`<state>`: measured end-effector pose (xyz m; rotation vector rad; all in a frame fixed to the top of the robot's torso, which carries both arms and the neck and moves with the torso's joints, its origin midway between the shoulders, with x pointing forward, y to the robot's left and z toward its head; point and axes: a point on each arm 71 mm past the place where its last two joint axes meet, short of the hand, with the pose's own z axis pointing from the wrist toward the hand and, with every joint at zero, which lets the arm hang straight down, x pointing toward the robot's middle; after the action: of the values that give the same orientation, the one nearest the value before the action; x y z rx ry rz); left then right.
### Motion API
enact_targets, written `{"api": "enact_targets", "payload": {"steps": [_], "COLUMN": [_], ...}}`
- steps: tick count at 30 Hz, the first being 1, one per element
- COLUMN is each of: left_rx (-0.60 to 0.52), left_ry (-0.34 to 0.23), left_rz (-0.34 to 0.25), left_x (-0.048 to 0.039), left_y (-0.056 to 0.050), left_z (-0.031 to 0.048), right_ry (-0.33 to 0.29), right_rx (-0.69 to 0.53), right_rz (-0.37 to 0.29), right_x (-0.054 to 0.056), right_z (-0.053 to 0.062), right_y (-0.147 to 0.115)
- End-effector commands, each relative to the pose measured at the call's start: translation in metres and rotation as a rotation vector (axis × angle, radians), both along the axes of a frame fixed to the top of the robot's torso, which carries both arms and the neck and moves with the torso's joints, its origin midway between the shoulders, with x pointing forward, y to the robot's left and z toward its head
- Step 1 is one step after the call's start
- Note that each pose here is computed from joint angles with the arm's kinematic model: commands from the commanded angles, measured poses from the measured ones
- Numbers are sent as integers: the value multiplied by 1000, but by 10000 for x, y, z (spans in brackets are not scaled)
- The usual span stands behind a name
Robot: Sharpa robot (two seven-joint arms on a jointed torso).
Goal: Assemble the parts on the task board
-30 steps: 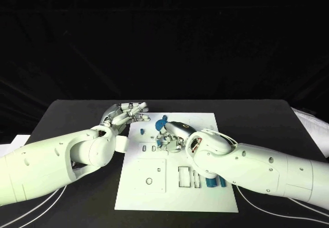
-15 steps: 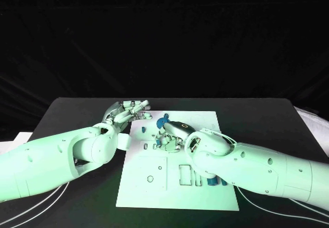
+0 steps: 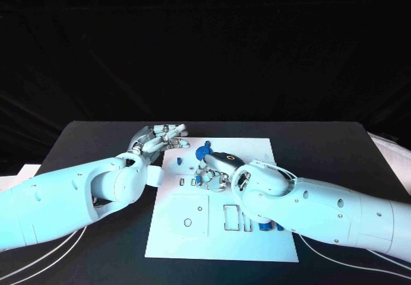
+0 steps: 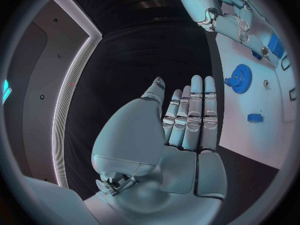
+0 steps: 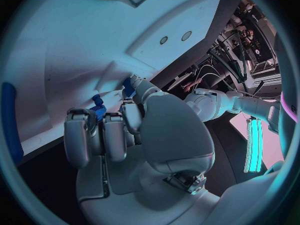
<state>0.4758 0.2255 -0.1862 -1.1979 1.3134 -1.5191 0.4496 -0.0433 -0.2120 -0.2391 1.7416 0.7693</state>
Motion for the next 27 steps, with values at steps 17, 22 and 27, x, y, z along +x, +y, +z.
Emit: {"api": "enact_targets", "payload": {"steps": [17,22,27], "left_rx": [-12,-11,-11], "left_ry": [-12,-12,-11], "left_rz": [-11,-10,-10], "left_x": [2,3,5], "left_y": [-13,-11,-11], "left_z": [15,15,13], "right_ry": [11,8,2], "right_rx": [-88,-84,-71], "right_rz": [-38,-42,-42], "right_x": [-6,-1,-3], "right_z": [-105,-103,-95], "right_y": [-60,-69,-66]}}
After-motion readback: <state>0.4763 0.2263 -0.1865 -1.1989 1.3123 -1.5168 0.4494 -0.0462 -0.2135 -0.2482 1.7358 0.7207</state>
